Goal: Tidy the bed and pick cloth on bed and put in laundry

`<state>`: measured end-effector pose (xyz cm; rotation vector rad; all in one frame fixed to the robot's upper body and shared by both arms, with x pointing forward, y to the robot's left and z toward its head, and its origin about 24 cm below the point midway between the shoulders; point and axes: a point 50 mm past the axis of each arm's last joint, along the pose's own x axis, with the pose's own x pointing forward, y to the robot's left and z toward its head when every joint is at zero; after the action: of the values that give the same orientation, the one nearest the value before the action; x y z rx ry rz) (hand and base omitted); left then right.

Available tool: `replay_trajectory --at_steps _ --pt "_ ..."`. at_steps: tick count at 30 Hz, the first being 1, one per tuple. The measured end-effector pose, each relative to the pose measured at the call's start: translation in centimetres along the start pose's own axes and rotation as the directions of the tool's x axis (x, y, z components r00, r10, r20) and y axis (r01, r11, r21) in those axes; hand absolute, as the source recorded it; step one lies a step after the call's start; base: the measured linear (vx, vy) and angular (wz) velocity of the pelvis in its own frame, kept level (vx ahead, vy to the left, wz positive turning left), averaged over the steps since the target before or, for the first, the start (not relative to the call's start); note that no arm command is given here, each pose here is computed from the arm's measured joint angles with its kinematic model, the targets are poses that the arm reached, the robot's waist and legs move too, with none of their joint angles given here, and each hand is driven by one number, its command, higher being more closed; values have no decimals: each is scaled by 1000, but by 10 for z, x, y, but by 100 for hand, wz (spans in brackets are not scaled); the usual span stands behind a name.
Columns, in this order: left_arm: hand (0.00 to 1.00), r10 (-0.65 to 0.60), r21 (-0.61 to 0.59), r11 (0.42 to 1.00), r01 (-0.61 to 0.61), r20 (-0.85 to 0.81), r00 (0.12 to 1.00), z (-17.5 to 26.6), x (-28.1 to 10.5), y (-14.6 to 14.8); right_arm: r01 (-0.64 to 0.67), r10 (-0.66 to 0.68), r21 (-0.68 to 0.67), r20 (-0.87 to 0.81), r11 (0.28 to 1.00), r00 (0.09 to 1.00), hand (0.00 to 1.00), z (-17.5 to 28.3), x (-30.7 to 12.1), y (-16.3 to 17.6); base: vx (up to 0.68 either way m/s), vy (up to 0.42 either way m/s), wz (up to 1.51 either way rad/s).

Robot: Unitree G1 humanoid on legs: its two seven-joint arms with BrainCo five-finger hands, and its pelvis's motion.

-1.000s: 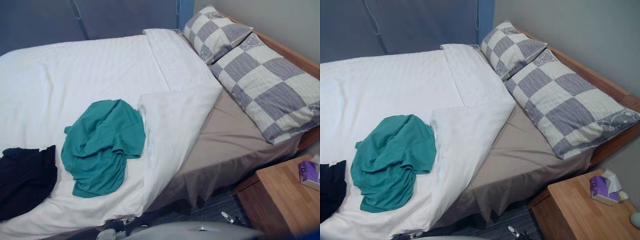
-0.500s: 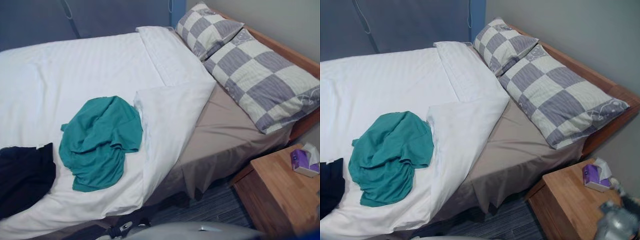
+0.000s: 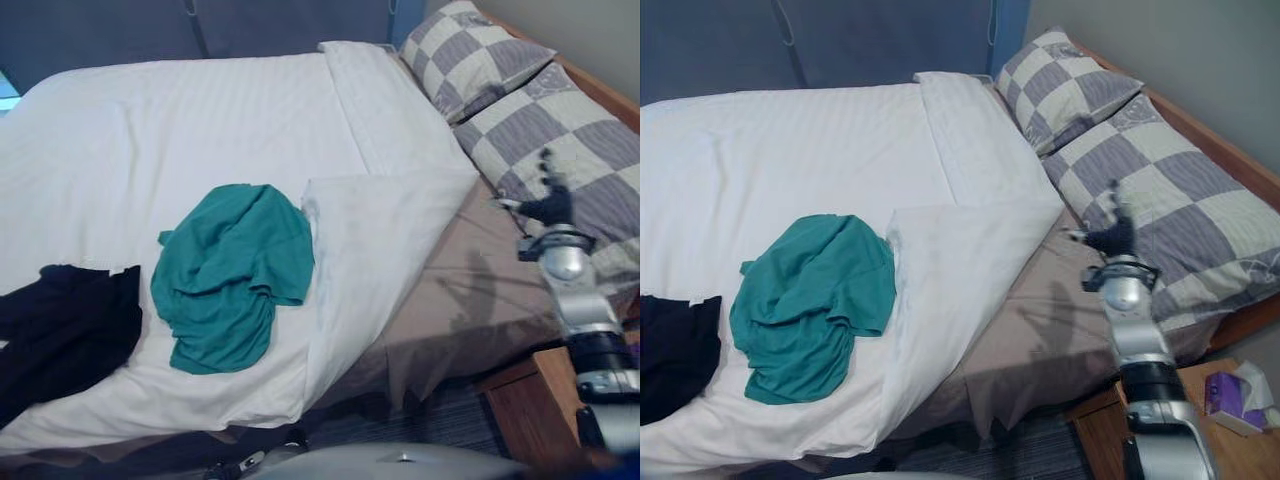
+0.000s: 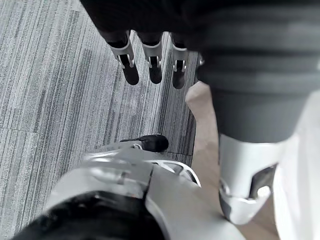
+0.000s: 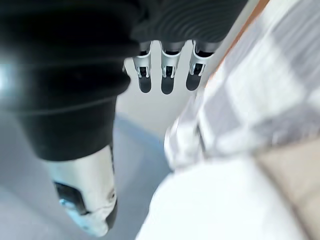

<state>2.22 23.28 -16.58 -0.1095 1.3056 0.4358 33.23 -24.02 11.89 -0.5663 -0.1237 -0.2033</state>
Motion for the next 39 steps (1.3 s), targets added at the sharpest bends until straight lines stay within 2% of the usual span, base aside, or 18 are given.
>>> replay_trajectory --at_steps 6,8,9,13,16,22,26,37,38,39 --pt "0 -8 35 999 5 80 997 18 1 -3 -135 137 -51 42 990 990 0 48 31 41 -170 -51 14" --pt "0 -15 40 999 9 138 990 36 1 -4 -131 136 -65 80 989 987 0 68 39 45 -268 -103 20" --pt "0 -19 48 999 9 210 977 61 1 -4 -105 112 -67 106 992 988 0 85 49 43 -324 -90 20" --pt "0 -4 53 998 -15 331 943 100 -3 -2 -43 51 -63 136 997 989 0 109 61 43 -240 -70 15" --pt "0 9 47 999 -28 366 931 111 -5 -2 14 -5 -56 162 998 987 0 119 64 36 -5 45 22" --pt "0 -23 45 999 -1 522 852 156 -19 -13 103 -98 -8 224 995 970 0 158 78 16 -16 34 11" --pt "0 -25 53 999 -6 572 820 176 -26 -12 182 -183 25 253 983 950 0 182 84 -8 27 -25 17" --pt "0 -87 96 995 37 592 801 196 -33 -17 245 -251 59 162 968 954 0 183 91 -40 6 -16 4" --pt "0 -90 98 994 39 596 798 198 -33 -18 258 -264 58 170 964 949 100 190 92 -46 -64 -12 -3" --pt "0 -94 99 994 42 608 789 204 -35 -20 285 -290 50 172 957 941 100 197 93 -57 -66 -13 -2"
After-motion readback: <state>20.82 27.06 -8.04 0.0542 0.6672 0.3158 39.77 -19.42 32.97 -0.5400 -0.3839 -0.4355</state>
